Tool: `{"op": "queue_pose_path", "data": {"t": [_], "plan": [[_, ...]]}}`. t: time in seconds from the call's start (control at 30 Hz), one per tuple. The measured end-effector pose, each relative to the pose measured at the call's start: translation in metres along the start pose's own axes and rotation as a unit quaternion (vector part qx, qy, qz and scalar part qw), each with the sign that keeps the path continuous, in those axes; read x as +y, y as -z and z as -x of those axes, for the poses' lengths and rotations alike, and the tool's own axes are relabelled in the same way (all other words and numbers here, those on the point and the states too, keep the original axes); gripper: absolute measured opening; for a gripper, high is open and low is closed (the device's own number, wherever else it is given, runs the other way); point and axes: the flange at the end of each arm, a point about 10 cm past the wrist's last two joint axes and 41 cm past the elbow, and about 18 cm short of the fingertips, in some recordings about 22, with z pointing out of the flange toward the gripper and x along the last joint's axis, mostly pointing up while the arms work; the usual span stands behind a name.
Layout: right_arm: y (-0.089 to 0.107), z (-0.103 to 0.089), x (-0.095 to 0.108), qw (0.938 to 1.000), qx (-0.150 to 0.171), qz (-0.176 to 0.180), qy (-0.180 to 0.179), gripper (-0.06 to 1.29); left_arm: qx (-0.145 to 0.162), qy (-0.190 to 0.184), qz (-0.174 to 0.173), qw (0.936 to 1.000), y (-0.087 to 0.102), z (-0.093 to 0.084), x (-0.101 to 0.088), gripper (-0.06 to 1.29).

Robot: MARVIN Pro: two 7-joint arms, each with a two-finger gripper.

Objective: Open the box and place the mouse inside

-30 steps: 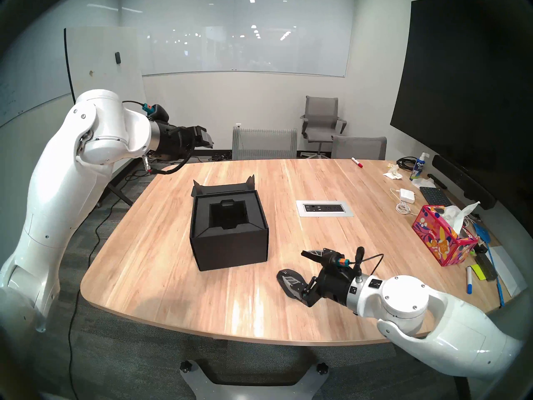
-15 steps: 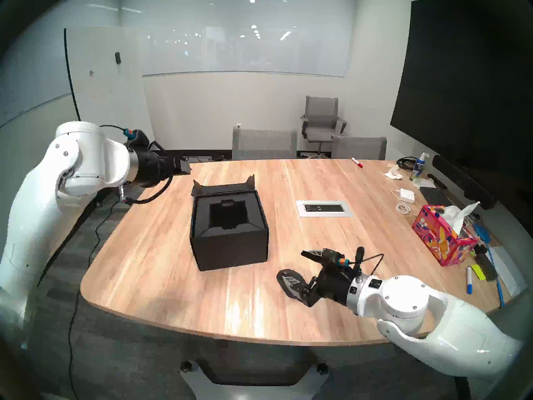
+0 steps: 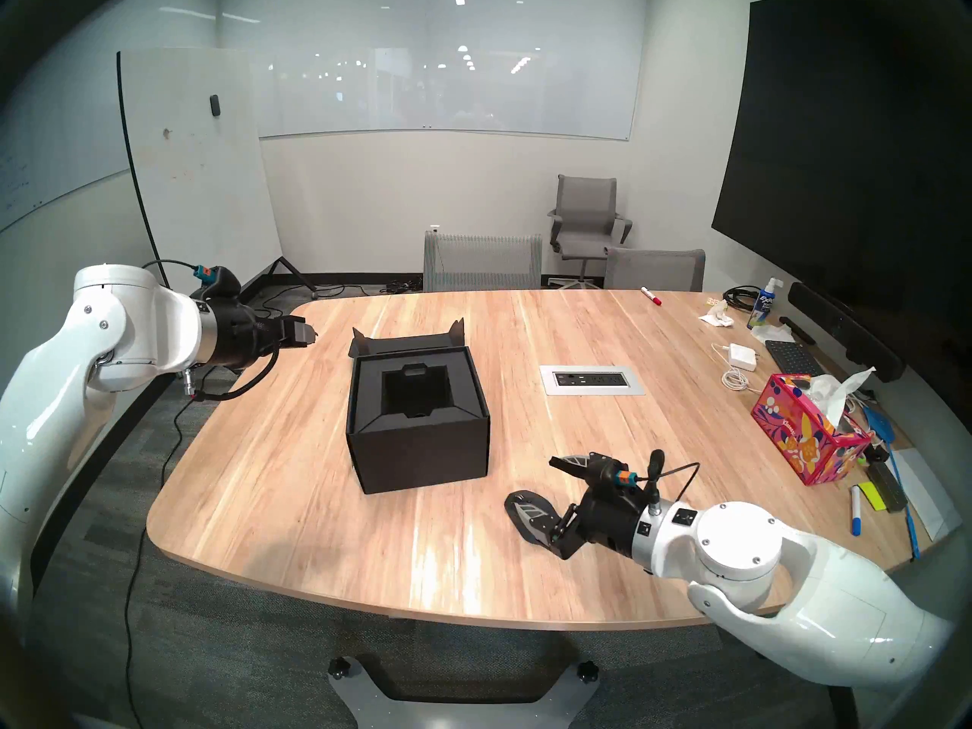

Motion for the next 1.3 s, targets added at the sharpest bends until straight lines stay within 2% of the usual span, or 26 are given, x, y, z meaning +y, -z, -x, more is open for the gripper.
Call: {"op": "queue_pose_path", "data": {"t": [0.27, 0.53, 0.8, 1.3], "plan": [[0.0, 0.0, 0.0, 1.0, 0.0, 0.0, 0.0, 1.2, -0.006, -0.003, 0.014, 0.9999, -0.006, 0.011, -0.018, 1.2], [0.0, 0.0, 0.0, 1.0, 0.0, 0.0, 0.0, 1.2, -0.002, -0.001, 0.043, 0.9991, -0.013, 0.018, -0.029, 1.2], [0.0, 0.0, 0.0, 1.0, 0.0, 0.0, 0.0, 1.2, 0.008, -0.007, 0.075, 0.9971, -0.016, 0.019, -0.033, 1.2], [0.0, 0.0, 0.0, 1.0, 0.0, 0.0, 0.0, 1.2, 0.04, -0.052, 0.136, 0.9885, -0.013, 0.019, -0.029, 1.2]]}}
